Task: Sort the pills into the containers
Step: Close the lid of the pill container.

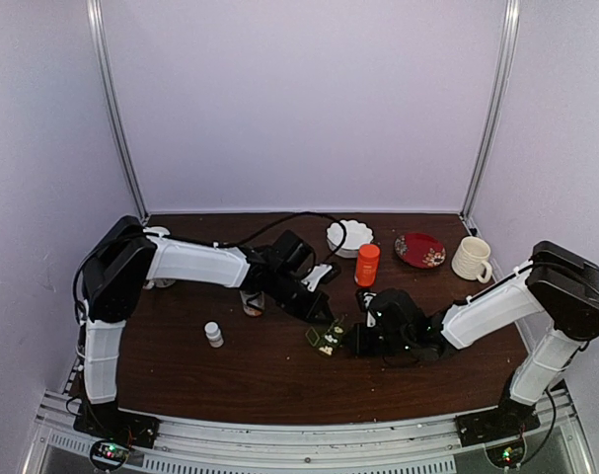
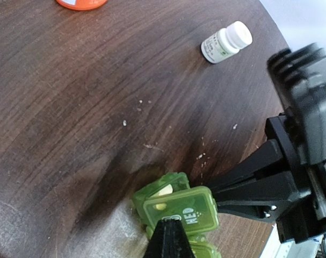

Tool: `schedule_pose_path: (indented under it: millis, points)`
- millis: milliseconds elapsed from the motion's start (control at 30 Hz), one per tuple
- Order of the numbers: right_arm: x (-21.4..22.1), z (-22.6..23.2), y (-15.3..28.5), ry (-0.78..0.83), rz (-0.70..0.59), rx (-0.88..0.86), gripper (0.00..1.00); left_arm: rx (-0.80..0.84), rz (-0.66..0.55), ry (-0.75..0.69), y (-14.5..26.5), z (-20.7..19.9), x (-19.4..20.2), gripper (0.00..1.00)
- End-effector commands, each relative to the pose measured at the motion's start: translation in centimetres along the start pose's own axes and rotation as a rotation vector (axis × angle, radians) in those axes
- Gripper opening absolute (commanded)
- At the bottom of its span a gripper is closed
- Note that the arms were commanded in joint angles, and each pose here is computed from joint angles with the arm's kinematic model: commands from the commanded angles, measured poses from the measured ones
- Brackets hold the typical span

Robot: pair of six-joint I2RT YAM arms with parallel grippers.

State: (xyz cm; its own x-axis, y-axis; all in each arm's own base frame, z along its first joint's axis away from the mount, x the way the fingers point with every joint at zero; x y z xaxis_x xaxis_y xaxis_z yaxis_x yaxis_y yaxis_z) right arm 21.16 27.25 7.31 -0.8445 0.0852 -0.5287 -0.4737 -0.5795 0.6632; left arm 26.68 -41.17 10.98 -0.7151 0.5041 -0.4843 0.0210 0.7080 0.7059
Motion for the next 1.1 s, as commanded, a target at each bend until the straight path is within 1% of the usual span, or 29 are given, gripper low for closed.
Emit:
schedule_pose_path:
  millis: [0,333,567,767,900,967,1067]
  points:
    - [-1.1,1.1,-0.1,0.012,-0.022,-0.040,0.00,0.039,-0.013,-0.033,-1.3,-0.6,-0.5,0.00]
    - [-1.1,1.1,0.0,0.016,-0.020,-0.039,0.00,-0.002,0.025,-0.011,-2.5,0.5,0.1,0.02]
    - [-1.4,0.5,0.7,0.011,-0.043,-0.033,0.00,-0.039,0.038,-0.028,-2.6,0.4,0.4,0.02]
    - [-1.8,0.2,1.5,-0.012,-0.070,-0.059,0.15,-0.064,0.039,-0.047,-2.8,0.0,0.5,0.02]
    - [-2.1,0.3,1.5,-0.038,-0.079,-0.092,0.21,-0.084,0.035,-0.065,-3.0,-0.3,0.4,0.02]
    - [-2.2,0.3,1.5,-0.045,-0.085,-0.098,0.29,-0.090,0.035,-0.072,-3.0,-0.5,0.4,0.02]
    - [-2.3,0.0,1.1,-0.056,-0.079,-0.081,0.30,-0.095,0.037,-0.075,-3.1,-0.6,0.5,0.02]
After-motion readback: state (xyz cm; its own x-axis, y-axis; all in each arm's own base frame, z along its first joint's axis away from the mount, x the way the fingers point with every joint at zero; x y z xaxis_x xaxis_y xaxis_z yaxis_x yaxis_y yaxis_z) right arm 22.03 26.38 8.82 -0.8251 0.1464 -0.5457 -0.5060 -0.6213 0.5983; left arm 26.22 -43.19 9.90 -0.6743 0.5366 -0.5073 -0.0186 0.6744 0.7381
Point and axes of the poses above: each gripper's point midway between its finger pads, its own y axis back along the fingers, its own z axis along the line the jaws close on, x = y × z, the point moved 7 cm from there along y, back along the fingers, and after that the axes turned 1 degree about -y, right-handed, at the moved point
